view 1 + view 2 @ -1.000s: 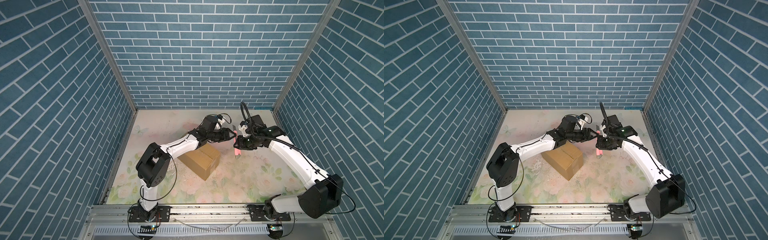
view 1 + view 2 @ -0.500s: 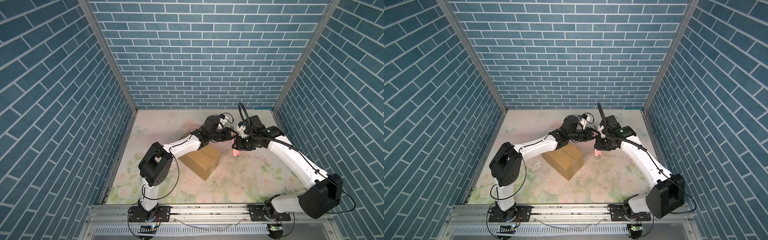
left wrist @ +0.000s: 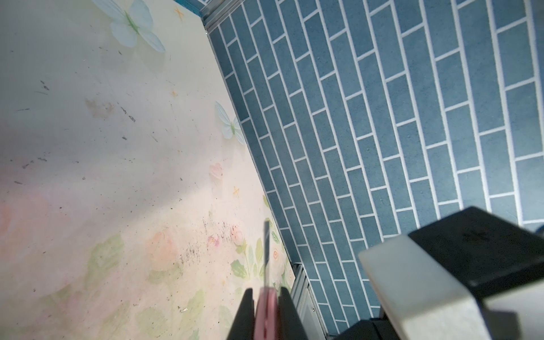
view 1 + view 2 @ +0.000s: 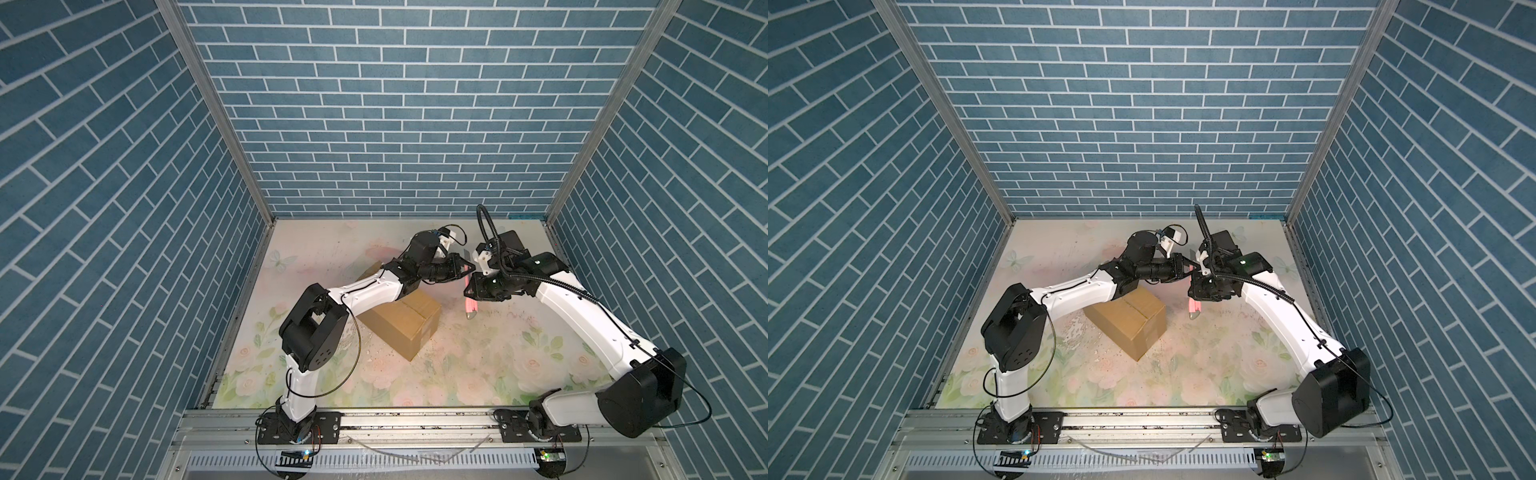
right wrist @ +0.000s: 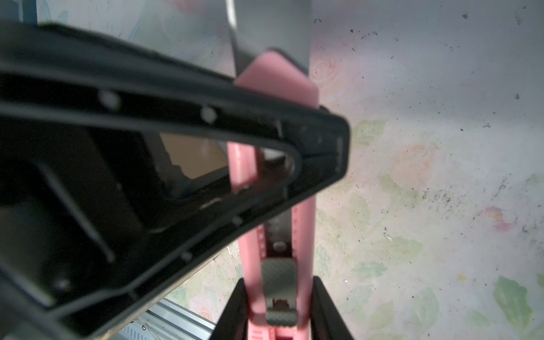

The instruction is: Unpack the express box

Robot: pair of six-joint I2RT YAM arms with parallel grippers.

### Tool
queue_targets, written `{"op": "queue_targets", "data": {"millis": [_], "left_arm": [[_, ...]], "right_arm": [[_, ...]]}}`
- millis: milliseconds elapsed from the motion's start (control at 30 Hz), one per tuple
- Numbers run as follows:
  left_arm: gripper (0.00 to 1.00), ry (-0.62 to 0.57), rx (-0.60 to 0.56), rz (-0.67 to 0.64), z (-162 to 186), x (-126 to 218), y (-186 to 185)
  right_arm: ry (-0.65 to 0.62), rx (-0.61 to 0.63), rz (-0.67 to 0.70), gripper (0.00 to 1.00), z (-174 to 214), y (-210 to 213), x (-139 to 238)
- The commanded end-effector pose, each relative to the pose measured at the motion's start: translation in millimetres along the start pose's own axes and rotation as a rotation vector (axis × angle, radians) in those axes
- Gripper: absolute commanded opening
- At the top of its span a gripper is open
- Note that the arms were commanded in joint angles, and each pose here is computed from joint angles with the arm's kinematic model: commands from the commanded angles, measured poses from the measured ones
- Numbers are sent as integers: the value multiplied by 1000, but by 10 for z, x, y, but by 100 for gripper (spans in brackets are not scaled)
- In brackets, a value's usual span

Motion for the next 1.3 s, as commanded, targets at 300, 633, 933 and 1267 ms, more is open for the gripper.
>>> {"op": "queue_targets", "data": {"millis": [300, 633, 933, 1267], "left_arm": [[0, -29, -9, 57, 6, -72, -3], [0, -59, -28, 87, -97, -19, -57], [0, -129, 13, 140, -200, -15, -103], [0, -249, 84, 177, -268, 46, -111]], "right_arm": [[-89, 47, -71, 17, 10, 98, 254], [-151, -25, -247, 54, -25, -64, 431], [-192, -96, -458, 53, -77, -269, 407], [-263, -127, -645, 53, -301, -399, 414]]}}
Point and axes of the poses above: each gripper's point midway between its finger pads, its own x axis back along the fingers, its own y axis along the line the jaws close on, z = x × y, the point moved 8 cm from there along x, back along the fingers, and after that the axes turned 13 degrees about -x, right-handed, at the moved point
